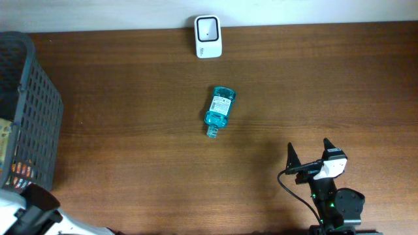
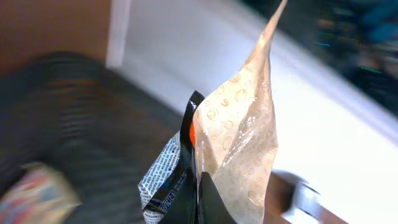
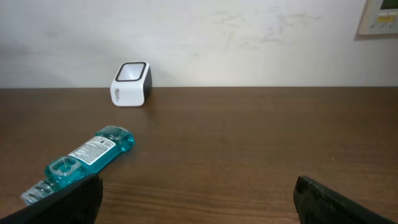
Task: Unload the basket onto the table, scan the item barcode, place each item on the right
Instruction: 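Lift the clear bag out and place it left of the bottle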
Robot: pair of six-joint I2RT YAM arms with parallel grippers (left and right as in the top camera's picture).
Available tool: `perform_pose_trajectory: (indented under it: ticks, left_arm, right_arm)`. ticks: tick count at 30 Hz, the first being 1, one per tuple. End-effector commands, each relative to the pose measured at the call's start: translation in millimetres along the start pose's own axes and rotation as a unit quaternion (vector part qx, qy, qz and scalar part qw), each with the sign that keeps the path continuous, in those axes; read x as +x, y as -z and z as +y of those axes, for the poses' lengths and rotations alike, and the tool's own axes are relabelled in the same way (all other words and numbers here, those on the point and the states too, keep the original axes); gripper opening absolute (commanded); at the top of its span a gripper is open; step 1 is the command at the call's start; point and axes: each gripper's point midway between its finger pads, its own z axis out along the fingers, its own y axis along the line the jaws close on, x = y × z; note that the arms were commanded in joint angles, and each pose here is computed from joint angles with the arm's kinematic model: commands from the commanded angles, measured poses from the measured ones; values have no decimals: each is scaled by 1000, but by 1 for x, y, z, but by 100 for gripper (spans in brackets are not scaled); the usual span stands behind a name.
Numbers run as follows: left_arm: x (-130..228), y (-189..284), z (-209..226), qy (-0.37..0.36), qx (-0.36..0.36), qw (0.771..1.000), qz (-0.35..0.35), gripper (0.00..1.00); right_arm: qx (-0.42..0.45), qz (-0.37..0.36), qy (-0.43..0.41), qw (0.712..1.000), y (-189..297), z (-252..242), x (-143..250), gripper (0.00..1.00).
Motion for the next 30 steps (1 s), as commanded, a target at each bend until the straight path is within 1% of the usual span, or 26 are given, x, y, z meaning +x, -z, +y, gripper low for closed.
perform_pose_trajectory:
  ticks: [1, 6, 7, 8, 10, 13, 14, 16, 18, 21, 24, 25, 27, 28, 30]
  left_arm:
    - [26, 0, -102, -24, 190, 980, 50, 0]
    - [72, -26, -170, -56, 235, 963, 117, 0]
    - [87, -35, -188, -71, 243, 958, 136, 0]
    - [98, -41, -197, -76, 242, 956, 150, 0]
    - [127, -55, -209, -87, 221, 953, 190, 0]
    - [171, -72, -210, -117, 177, 944, 253, 0]
    - [195, -80, -210, -123, 156, 936, 290, 0]
    - [226, -90, -210, -129, 137, 921, 340, 0]
    - [266, -105, -216, -135, 131, 898, 397, 0]
    - [314, -124, -223, -143, 127, 870, 454, 0]
    - [367, -140, -222, -148, 113, 836, 517, 0]
    - [385, -146, -219, -154, 106, 824, 535, 0]
    - [413, -158, -212, -165, 87, 809, 558, 0]
    - [431, -166, -207, -171, 80, 798, 572, 0]
    - [445, -176, -198, -179, 64, 792, 580, 0]
  right_arm:
    - [-3, 3, -6, 1000, 0, 0, 3, 98]
    - [-3, 3, -6, 1000, 0, 0, 3, 98]
    - [-3, 3, -6, 1000, 0, 0, 3, 98]
    - [-3, 3, -6, 1000, 0, 0, 3, 98]
    - [-3, 3, -6, 1000, 0, 0, 3, 98]
    - [-3, 3, -6, 1000, 0, 0, 3, 98]
    - [-3, 3, -6, 1000, 0, 0, 3, 98]
    - [-3, 3, -6, 1000, 0, 0, 3, 98]
    - [-3, 3, -6, 1000, 0, 0, 3, 98]
    - [-3, 3, -6, 1000, 0, 0, 3, 98]
    - [-3, 3, -6, 1000, 0, 0, 3, 98]
    - [-3, 3, -6, 1000, 0, 0, 3, 98]
    - [-3, 3, -6, 1000, 0, 0, 3, 98]
    - [-3, 3, -6, 1000, 0, 0, 3, 98]
    - [-3, 3, -6, 1000, 0, 0, 3, 98]
